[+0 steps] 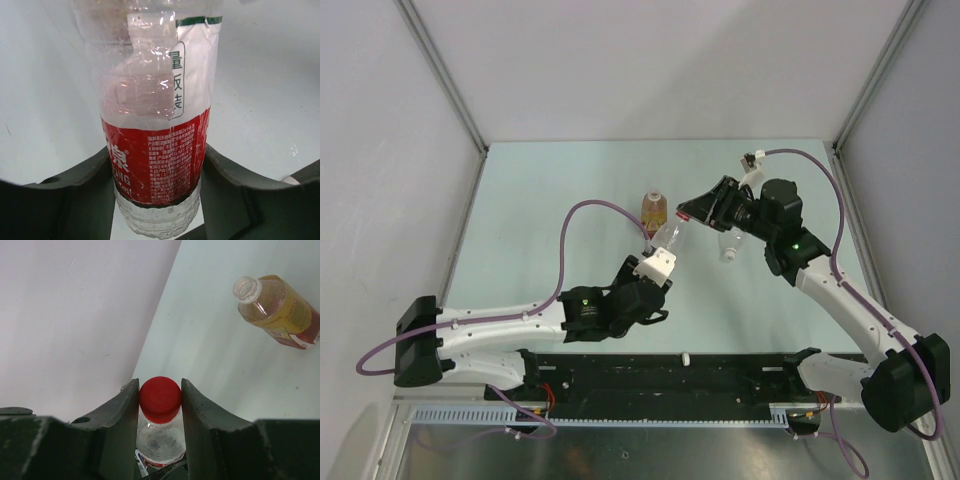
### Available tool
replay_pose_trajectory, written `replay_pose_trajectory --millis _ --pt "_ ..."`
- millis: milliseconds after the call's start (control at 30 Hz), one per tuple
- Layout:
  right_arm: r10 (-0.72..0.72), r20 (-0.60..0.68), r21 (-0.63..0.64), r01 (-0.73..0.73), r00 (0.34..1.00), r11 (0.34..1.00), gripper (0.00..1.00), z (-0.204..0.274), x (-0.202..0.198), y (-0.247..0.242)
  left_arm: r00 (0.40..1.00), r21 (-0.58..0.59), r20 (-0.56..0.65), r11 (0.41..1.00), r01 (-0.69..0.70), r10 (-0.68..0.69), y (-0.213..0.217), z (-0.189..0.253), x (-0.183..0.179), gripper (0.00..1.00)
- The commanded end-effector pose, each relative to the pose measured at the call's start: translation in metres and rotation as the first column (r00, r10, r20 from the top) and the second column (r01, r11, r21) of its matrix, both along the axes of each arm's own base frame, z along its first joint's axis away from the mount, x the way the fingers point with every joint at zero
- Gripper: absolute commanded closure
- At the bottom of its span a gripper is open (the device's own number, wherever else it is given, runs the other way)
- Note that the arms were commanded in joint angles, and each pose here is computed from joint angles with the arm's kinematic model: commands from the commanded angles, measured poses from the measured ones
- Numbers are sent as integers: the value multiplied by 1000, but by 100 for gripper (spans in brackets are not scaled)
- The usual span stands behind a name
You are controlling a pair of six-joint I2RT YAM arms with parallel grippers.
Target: Unscrew the bottle caps
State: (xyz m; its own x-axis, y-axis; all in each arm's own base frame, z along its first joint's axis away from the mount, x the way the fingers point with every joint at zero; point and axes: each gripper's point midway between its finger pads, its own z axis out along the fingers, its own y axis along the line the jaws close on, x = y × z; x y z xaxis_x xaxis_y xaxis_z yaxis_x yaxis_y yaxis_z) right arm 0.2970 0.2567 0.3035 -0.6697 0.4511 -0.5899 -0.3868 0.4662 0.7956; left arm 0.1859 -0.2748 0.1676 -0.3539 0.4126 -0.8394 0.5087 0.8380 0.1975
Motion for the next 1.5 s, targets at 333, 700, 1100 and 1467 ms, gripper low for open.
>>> replay_pose_trajectory --millis 333,700,1100,1467 --pt "111 273 68 -134 956 989 100 49 -36 -1 993 -142 -12 983 119 -121 -14 16 -19 100" --pt "236 470 48 -291 851 955 100 73 -75 -6 864 -467 129 739 485 -486 -41 71 -68 100" --pt "375 615 -30 -454 694 890 100 87 -122 -7 613 -636 344 304 710 -711 -40 120 -126 100" --pt "521 712 -135 -636 471 760 100 96 -175 -7 350 -580 508 -11 815 -787 -31 153 -176 100"
